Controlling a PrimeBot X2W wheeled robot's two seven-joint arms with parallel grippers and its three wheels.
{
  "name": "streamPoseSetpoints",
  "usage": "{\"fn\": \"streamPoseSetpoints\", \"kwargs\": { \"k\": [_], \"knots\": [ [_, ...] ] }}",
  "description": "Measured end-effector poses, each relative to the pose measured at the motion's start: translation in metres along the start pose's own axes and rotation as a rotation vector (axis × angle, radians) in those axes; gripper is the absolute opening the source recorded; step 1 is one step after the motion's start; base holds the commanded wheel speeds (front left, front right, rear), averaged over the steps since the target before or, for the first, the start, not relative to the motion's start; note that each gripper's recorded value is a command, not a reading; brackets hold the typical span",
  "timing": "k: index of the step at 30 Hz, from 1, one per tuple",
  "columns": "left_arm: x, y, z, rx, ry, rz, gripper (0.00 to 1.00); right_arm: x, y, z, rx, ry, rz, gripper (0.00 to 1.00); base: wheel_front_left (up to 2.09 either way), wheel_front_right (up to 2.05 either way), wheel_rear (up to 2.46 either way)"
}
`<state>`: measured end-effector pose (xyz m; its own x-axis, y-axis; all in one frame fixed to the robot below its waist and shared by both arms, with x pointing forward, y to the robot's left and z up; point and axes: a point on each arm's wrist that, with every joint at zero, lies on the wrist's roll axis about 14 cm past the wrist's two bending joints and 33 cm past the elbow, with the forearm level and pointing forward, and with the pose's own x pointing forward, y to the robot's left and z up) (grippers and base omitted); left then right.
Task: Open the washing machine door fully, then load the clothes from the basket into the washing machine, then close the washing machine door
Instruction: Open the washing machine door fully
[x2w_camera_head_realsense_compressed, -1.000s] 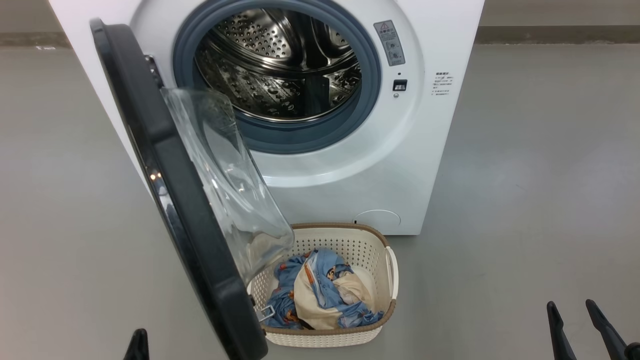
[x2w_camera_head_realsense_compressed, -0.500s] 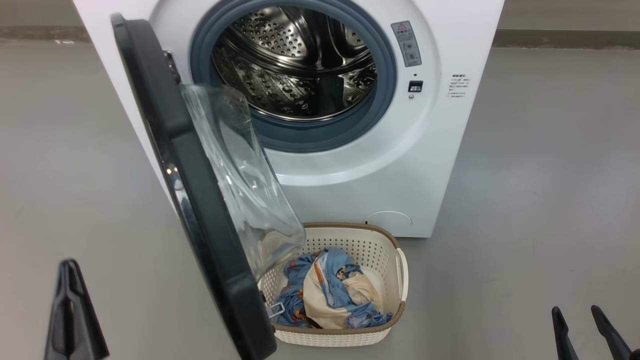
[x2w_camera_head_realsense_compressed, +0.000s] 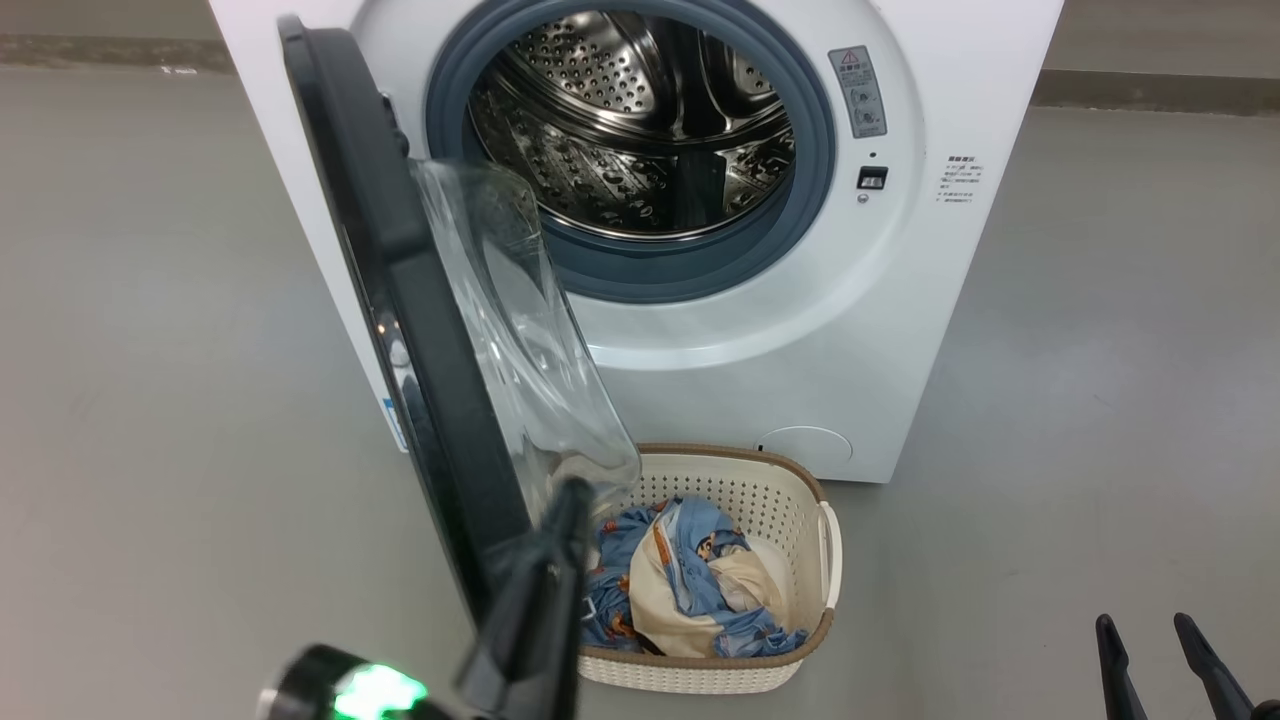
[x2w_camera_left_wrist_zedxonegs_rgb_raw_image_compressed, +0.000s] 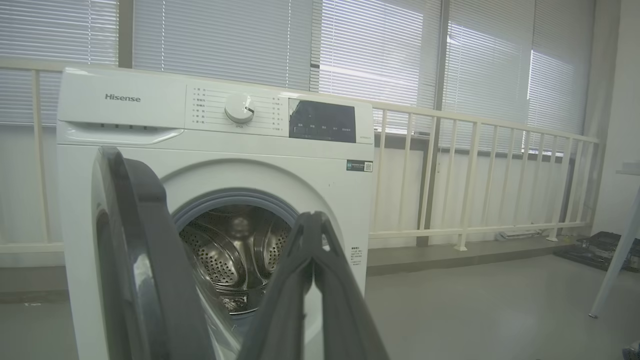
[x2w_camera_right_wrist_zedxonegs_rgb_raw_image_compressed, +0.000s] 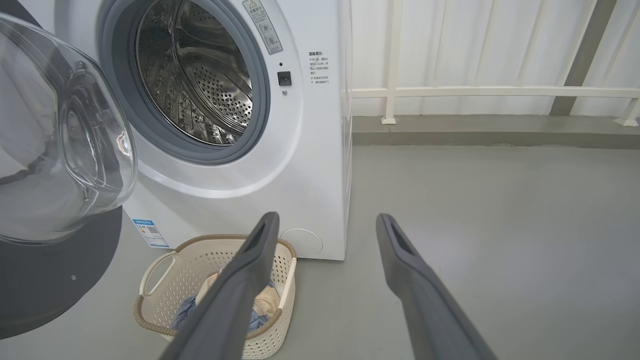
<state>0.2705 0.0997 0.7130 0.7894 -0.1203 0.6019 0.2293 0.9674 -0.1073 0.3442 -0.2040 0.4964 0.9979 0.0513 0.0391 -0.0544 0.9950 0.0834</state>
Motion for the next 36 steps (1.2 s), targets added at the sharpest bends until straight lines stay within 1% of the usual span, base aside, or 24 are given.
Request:
{"fn": "streamPoseSetpoints", "kwargs": {
  "k": [1,4,9,14,20,26,30,36],
  "knots": [
    [-0.002,-0.006,-0.012,-0.045,0.051,-0.007,0.00,0.000,0.001,0.000,0.002,0.001,0.001,1.00,0.00,0.00,0.00],
    [-0.009,-0.015,-0.046,-0.113,0.194,-0.003,0.00,0.000,0.001,-0.001,0.003,0.002,0.001,1.00,0.00,0.00,0.00],
    [-0.025,-0.014,-0.095,-0.126,0.379,0.029,0.00,0.000,0.000,-0.002,0.004,0.006,-0.002,1.00,0.00,0.00,0.00],
    [-0.041,-0.008,-0.129,-0.122,0.505,0.074,0.00,0.000,0.000,-0.004,0.005,0.012,-0.002,1.00,0.00,0.00,0.00],
    [-0.053,-0.001,-0.148,-0.113,0.569,0.114,0.00,0.002,0.002,-0.007,0.005,0.020,0.005,1.00,0.00,0.00,0.00],
    [-0.060,0.005,-0.155,-0.128,0.583,0.157,0.00,0.005,0.006,-0.008,0.006,0.025,0.018,1.00,0.00,0.00,0.00],
    [-0.060,0.012,-0.152,-0.123,0.556,0.202,0.00,0.007,0.010,-0.008,0.006,0.025,0.031,1.00,0.00,0.00,0.00],
    [-0.055,0.019,-0.146,-0.110,0.518,0.228,0.00,0.009,0.014,-0.008,0.007,0.023,0.044,1.00,0.00,0.00,0.00]
  ]
}}
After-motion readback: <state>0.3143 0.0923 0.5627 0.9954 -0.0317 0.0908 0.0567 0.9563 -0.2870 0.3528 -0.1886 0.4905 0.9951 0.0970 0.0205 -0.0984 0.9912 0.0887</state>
